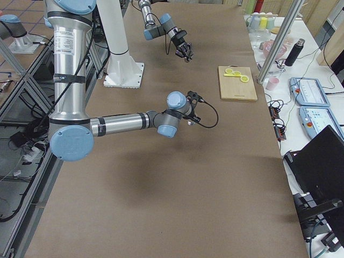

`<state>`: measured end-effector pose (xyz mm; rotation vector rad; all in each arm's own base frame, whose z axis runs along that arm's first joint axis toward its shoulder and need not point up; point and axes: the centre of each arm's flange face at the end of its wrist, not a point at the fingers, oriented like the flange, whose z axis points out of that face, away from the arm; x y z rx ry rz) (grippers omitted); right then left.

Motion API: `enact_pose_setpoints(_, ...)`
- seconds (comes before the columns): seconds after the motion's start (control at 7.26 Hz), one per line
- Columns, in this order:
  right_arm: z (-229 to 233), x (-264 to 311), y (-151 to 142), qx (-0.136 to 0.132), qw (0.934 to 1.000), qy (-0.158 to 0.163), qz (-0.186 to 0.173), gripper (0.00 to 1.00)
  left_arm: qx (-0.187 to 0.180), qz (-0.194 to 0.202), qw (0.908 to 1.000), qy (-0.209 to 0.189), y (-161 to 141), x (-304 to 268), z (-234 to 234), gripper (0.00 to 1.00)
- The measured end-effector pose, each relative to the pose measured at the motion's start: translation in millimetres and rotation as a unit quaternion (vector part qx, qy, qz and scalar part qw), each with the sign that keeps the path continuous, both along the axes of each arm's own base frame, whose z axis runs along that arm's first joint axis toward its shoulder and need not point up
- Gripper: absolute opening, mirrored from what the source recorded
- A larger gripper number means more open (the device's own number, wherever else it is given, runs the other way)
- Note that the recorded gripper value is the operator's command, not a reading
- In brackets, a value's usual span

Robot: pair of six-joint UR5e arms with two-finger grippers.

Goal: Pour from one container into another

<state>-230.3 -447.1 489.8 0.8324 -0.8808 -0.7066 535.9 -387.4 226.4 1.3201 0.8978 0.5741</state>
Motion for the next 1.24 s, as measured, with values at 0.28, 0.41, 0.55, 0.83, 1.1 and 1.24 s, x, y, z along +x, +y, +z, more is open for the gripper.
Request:
enact_pose_setpoints(0.28,-41.1,-4.6,-10.8,0.034,0.9993,0.005,-0.016,0.00,0.047,0.046,0.9978,-0.007,-21.5,11.4,-8.3,0.00)
enact_pose_setpoints(0.41,-50.4,-6.8,-12.1,0.041,0.9988,0.001,-0.026,0.00,0.064,0.059,0.9961,-0.016,-27.6,17.6,-10.9,0.00)
enact_pose_setpoints(0.55,-59.8,-9.0,-13.4,0.043,0.9986,-0.001,-0.031,0.00,0.079,0.073,0.9939,-0.024,-32.9,25.5,-16.6,0.00)
enact_pose_setpoints(0.83,-93.2,-17.4,-19.4,0.032,0.9988,0.007,-0.035,0.00,0.105,0.114,0.9874,-0.032,-36.7,34.9,-24.2,0.00)
enact_pose_setpoints(1.1,-118.4,-29.7,-18.6,0.025,0.9987,0.015,-0.043,0.00,0.126,0.151,0.9801,-0.025,-35.2,46.5,-19.1,0.00)
enact_pose_setpoints(1.24,-123.2,-36.7,-15.9,0.024,0.9984,0.017,-0.048,0.00,0.132,0.160,0.9781,-0.020,-35.6,51.1,-15.0,0.00)
